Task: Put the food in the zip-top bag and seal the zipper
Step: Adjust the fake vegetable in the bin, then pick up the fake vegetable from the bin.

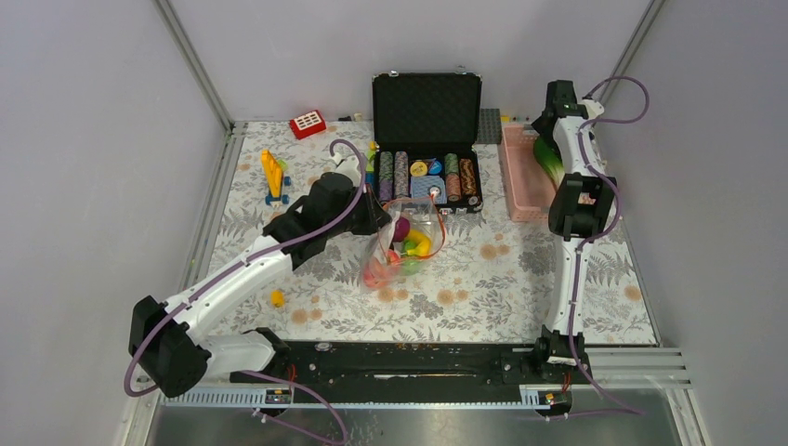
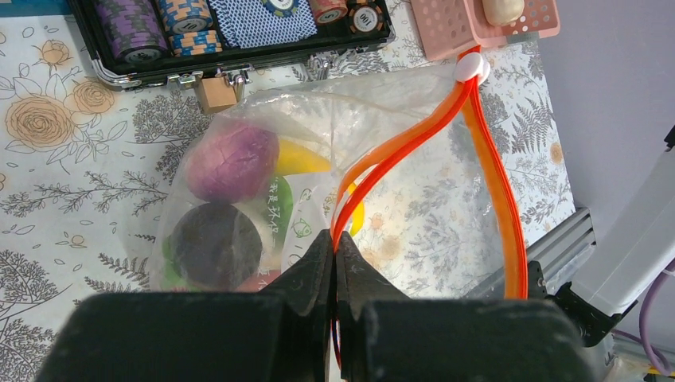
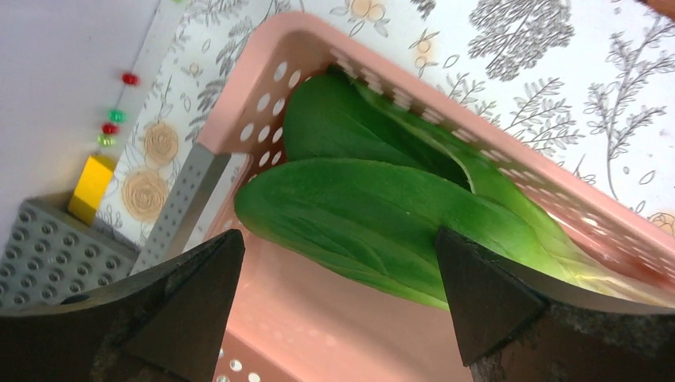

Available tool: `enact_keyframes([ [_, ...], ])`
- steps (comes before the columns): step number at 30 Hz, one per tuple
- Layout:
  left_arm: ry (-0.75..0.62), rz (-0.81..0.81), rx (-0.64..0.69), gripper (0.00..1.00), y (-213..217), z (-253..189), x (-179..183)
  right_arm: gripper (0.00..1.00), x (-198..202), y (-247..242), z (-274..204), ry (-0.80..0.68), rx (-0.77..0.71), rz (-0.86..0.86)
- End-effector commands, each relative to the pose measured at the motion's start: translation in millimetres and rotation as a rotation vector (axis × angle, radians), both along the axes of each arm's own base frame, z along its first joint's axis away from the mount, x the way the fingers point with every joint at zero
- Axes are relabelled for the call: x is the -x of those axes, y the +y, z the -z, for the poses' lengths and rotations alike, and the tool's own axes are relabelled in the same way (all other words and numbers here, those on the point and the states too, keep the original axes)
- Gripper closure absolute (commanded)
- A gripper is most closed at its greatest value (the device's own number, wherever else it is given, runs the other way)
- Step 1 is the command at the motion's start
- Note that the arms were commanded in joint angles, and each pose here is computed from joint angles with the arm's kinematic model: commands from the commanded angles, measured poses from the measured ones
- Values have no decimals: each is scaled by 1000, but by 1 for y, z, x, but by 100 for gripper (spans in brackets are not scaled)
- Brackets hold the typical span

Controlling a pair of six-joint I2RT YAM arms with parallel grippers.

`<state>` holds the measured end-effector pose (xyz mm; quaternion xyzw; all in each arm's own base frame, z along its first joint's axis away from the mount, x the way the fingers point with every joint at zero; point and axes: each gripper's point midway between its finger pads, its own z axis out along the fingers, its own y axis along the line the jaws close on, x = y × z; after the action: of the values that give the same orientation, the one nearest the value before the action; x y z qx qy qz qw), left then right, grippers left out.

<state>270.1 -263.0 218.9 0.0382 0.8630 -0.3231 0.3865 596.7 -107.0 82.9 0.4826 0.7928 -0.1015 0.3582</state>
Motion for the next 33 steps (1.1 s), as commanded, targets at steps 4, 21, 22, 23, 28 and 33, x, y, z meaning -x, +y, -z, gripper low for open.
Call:
enact_keyframes([
  [4,-56,7,45,100,-9,-19,-13,5,10,44,1,37,-141,-239],
  [21,-48,31,54,100,-15,-18,-14,0,69,48,-55,53,32,-405],
  [22,-49,31,55,100,-15,-19,-13,0,68,47,-48,78,27,-410],
  [23,-52,31,57,100,-14,-20,-12,0,67,46,-47,90,28,-408],
  [28,-66,6,60,100,-6,-21,-9,0,64,38,-56,105,43,-368],
  [33,-80,-5,61,100,-1,-23,-8,0,55,27,-49,164,107,-405],
])
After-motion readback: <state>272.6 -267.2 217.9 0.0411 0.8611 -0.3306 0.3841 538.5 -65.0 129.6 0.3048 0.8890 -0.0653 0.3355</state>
